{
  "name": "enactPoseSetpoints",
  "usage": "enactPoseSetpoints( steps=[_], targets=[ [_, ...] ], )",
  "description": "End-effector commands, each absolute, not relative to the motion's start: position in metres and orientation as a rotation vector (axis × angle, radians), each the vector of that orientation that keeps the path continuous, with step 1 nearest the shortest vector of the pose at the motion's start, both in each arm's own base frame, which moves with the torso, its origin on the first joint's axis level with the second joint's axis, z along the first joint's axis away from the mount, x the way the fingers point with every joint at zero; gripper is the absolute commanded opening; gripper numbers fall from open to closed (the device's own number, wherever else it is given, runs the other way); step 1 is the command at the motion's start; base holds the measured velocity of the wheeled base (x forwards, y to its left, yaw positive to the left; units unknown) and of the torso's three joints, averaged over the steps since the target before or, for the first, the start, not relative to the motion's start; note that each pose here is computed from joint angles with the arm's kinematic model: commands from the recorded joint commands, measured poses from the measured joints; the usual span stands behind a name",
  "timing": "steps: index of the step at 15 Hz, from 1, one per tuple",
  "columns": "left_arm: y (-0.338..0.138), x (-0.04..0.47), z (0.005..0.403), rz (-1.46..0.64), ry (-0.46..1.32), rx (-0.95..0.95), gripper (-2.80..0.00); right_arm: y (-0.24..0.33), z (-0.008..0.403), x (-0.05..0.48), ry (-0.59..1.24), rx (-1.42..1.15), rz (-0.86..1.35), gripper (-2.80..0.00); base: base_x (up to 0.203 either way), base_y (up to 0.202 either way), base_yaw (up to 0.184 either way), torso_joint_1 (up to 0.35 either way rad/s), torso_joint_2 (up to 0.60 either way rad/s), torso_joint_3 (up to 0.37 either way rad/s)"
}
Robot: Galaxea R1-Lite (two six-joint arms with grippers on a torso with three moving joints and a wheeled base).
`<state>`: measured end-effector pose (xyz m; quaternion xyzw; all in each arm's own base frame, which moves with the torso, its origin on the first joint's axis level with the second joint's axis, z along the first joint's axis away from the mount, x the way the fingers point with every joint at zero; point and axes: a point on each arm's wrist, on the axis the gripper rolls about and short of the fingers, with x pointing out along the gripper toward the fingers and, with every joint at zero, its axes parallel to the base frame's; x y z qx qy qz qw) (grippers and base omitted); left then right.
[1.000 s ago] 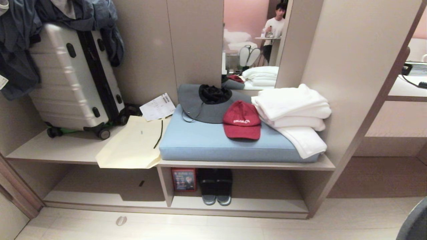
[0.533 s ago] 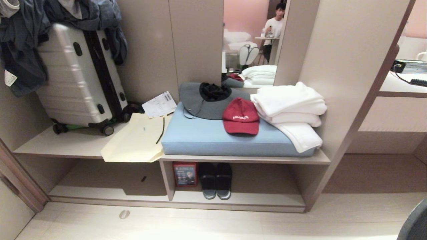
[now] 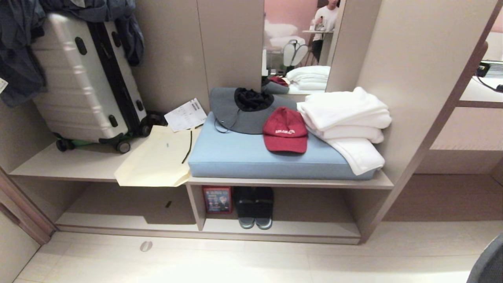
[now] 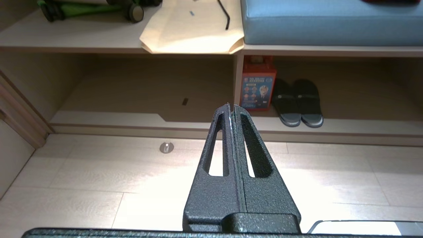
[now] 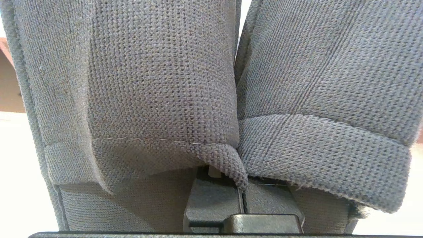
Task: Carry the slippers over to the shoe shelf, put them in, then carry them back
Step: Place the slippers into the shoe cabinet
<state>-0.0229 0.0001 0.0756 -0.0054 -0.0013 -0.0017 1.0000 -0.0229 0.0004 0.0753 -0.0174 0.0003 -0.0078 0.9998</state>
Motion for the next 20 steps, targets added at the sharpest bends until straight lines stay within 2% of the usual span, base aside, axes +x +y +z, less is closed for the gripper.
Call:
enactPoseSetpoints(
  steps=[1, 20],
  targets=[
    [0.0001, -0.0227, 0.0752, -0.003, 0.000, -0.011, -2.80, 0.0004, 0.0753, -0.0230, -0.001, -0.035, -0.016, -2.80, 0.000, 0.000, 0.000, 0.002, 0.00, -0.190],
    [0.0001, -0.0227, 0.0752, -0.003, 0.000, -0.012, -2.80, 0.0004, 0.0753, -0.0230, -0.001, -0.025, -0.017, -2.80, 0.000, 0.000, 0.000, 0.004, 0.00, -0.198]
  ],
)
